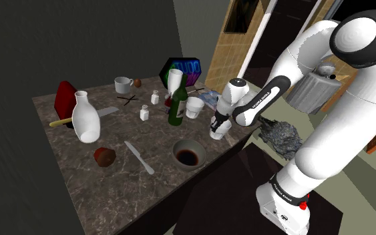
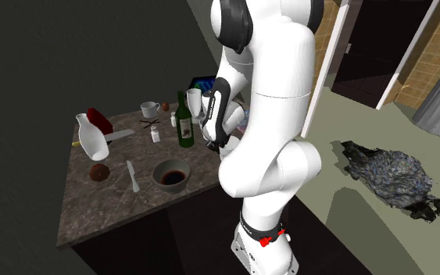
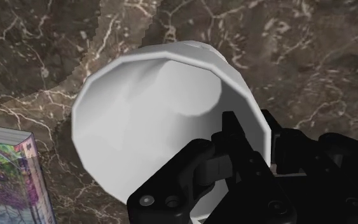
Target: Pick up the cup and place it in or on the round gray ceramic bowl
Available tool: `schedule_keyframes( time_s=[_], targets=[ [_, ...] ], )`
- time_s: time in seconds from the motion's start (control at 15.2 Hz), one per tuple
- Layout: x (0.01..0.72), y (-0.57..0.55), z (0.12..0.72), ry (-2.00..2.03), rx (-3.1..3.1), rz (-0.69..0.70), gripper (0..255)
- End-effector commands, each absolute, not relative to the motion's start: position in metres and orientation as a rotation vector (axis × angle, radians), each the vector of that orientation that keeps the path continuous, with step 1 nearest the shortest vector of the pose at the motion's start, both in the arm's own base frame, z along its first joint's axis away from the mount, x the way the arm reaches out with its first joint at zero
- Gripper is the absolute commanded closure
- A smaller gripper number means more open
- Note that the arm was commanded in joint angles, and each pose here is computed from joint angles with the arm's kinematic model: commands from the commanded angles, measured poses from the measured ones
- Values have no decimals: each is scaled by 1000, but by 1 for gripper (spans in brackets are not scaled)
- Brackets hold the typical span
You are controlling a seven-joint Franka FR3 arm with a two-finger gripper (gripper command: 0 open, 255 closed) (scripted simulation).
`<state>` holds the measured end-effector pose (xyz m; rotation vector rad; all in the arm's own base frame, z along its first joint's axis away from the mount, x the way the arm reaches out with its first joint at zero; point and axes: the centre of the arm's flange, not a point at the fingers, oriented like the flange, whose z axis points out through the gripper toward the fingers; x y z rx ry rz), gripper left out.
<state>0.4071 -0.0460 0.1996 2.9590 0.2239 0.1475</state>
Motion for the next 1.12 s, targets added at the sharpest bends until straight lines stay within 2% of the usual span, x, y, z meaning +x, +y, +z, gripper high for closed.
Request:
schedule_keyframes(
  time_s=[0.0,0.2,1.06],
  targets=[
    [407,-46,199,223,2959,146,255],
    [407,-46,199,223,2959,146,255],
    [407,-46,268,223,2959,146,255]
  ],
)
